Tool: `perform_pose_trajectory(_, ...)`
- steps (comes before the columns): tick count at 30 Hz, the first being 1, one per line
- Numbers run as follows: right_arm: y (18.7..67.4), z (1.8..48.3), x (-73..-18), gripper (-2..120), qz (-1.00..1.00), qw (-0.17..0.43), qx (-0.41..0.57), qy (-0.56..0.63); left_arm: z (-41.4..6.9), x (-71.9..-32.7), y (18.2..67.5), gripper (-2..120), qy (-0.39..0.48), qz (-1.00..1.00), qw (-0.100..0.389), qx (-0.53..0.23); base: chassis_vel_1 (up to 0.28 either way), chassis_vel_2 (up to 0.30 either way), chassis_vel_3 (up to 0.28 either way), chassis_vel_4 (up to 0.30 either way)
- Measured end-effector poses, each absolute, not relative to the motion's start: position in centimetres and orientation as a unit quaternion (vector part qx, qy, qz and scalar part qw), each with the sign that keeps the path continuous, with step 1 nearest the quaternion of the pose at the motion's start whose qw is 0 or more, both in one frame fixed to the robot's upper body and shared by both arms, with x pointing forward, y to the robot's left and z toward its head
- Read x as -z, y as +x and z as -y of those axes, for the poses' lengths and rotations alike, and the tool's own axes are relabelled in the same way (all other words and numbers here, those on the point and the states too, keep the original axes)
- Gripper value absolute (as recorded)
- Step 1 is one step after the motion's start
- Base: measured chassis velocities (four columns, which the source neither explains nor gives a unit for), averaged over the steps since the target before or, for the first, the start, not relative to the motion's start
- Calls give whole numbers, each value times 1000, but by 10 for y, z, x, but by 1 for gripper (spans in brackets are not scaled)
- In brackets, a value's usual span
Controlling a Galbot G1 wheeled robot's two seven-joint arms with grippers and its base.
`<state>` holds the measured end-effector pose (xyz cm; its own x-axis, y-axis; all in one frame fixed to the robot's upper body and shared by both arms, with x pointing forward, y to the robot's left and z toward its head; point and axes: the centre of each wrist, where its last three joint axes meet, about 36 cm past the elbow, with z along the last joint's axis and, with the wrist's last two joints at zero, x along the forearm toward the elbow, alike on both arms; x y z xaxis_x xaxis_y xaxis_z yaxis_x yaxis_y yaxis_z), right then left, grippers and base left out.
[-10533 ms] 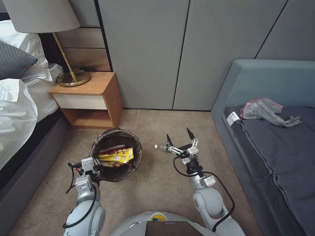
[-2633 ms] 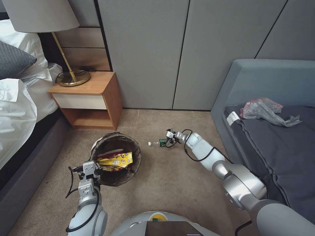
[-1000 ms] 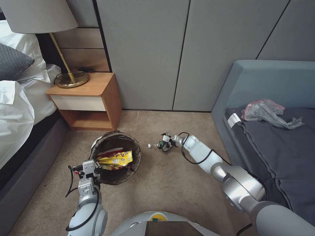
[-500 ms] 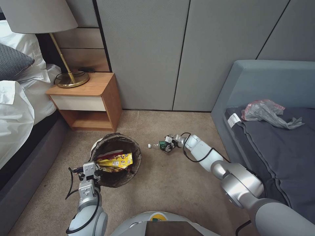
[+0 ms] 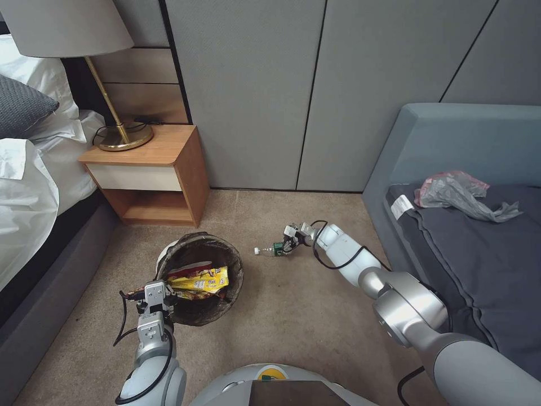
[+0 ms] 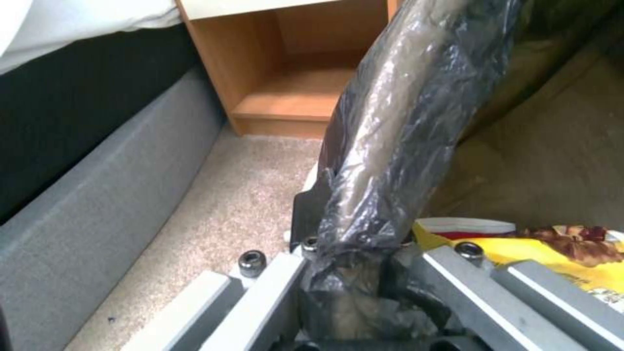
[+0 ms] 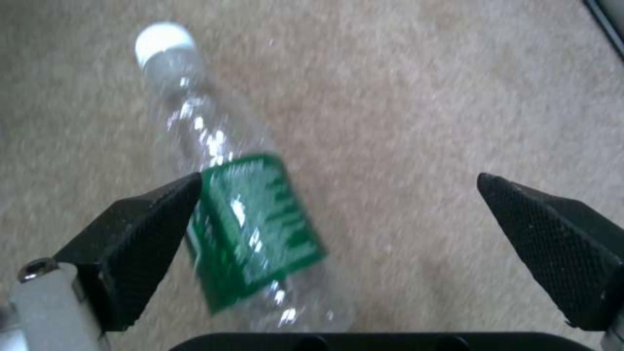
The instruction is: Pick up the trash bin, then pick up the garbage from the floor and place it into the trash bin.
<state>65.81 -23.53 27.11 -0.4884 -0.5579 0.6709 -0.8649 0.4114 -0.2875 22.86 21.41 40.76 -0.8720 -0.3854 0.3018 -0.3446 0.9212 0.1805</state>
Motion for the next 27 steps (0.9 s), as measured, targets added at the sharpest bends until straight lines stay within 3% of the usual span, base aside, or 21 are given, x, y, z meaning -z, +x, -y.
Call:
perform_pose_trajectory(14, 654, 217, -263, 100, 795, 251, -313, 455, -214, -409, 226, 0, 191, 965, 167, 62, 0, 0, 0, 0)
perform_pose_trajectory(27, 650, 227, -255, 100, 800, 273, -311, 435, -213, -408, 225, 0, 191, 965, 169, 64, 0, 0, 0, 0)
